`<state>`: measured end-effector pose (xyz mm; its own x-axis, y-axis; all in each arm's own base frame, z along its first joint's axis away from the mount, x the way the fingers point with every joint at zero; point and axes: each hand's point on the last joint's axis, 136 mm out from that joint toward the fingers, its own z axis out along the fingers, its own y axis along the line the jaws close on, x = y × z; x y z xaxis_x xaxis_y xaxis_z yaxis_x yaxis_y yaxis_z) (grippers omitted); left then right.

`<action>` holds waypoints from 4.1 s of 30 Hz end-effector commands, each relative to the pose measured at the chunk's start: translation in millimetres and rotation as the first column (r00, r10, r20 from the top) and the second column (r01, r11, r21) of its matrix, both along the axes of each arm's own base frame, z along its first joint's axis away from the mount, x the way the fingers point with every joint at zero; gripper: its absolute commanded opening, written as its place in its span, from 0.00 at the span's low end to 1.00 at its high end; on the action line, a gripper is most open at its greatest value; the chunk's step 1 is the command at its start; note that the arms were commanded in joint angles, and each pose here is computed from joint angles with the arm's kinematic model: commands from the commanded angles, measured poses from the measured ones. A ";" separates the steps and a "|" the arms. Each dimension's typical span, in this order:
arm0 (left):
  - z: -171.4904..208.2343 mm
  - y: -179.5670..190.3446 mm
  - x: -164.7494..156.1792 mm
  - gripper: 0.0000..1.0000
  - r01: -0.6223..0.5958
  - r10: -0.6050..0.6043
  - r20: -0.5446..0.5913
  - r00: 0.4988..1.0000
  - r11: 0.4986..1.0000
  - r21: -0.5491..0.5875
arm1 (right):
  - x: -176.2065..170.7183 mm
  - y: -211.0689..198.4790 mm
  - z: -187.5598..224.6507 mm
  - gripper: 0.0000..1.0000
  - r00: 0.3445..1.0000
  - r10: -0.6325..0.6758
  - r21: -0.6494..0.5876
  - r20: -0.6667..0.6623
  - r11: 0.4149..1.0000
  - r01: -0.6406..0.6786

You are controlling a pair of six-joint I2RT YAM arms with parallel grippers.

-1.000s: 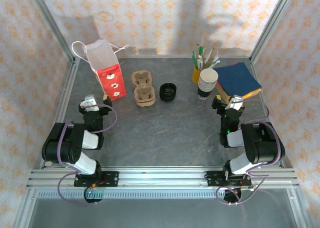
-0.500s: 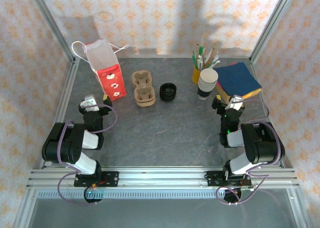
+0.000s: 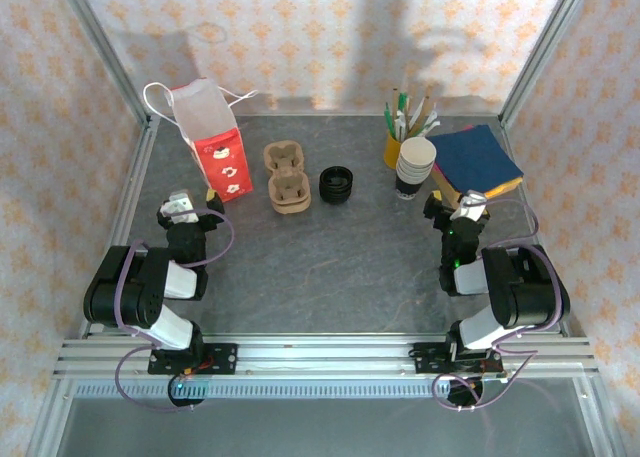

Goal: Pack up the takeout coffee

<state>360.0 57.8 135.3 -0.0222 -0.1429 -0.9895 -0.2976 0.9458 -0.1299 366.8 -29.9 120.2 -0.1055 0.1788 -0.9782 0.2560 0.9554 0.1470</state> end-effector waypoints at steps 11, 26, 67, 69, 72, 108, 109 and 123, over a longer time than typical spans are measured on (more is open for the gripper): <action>25.6 -13.3 -18.3 0.99 0.005 -0.008 0.050 0.999 0.999 0.053 | -15.3 -18.7 28.9 1.00 0.989 -0.133 0.038 0.068 0.991 0.131; 98.8 -30.5 -48.9 0.99 -0.066 0.083 0.026 0.996 0.914 -0.401 | -7.4 24.0 109.6 1.00 0.982 0.041 0.445 -0.184 0.894 0.046; 144.7 -84.8 -40.9 0.97 0.209 -0.234 -0.010 0.972 0.885 -0.416 | 76.7 67.4 81.0 0.37 0.719 0.122 0.276 -0.685 0.956 0.101; 143.6 -84.5 -41.0 0.97 0.205 -0.232 -0.012 0.973 0.885 -0.418 | 77.3 67.2 81.5 0.36 0.720 0.120 0.276 -0.684 0.956 0.102; 138.3 -84.7 -41.0 0.97 0.201 -0.231 -0.017 0.973 0.881 -0.428 | 78.0 66.5 82.5 0.34 0.721 0.118 0.273 -0.683 0.956 0.103; 166.3 -89.3 -51.5 0.98 0.247 -0.262 0.033 0.965 0.852 -0.461 | 74.1 71.3 125.6 0.06 0.762 0.167 0.287 -0.626 0.958 0.026; 170.5 -88.8 -52.1 0.98 0.249 -0.260 0.039 0.965 0.853 -0.459 | 72.2 71.6 131.0 0.05 0.766 0.171 0.288 -0.620 0.957 0.020; 183.5 -89.2 -51.6 0.99 0.279 -0.265 0.094 0.960 0.855 -0.437 | 45.9 69.7 207.6 0.00 0.838 0.198 0.289 -0.508 0.956 -0.051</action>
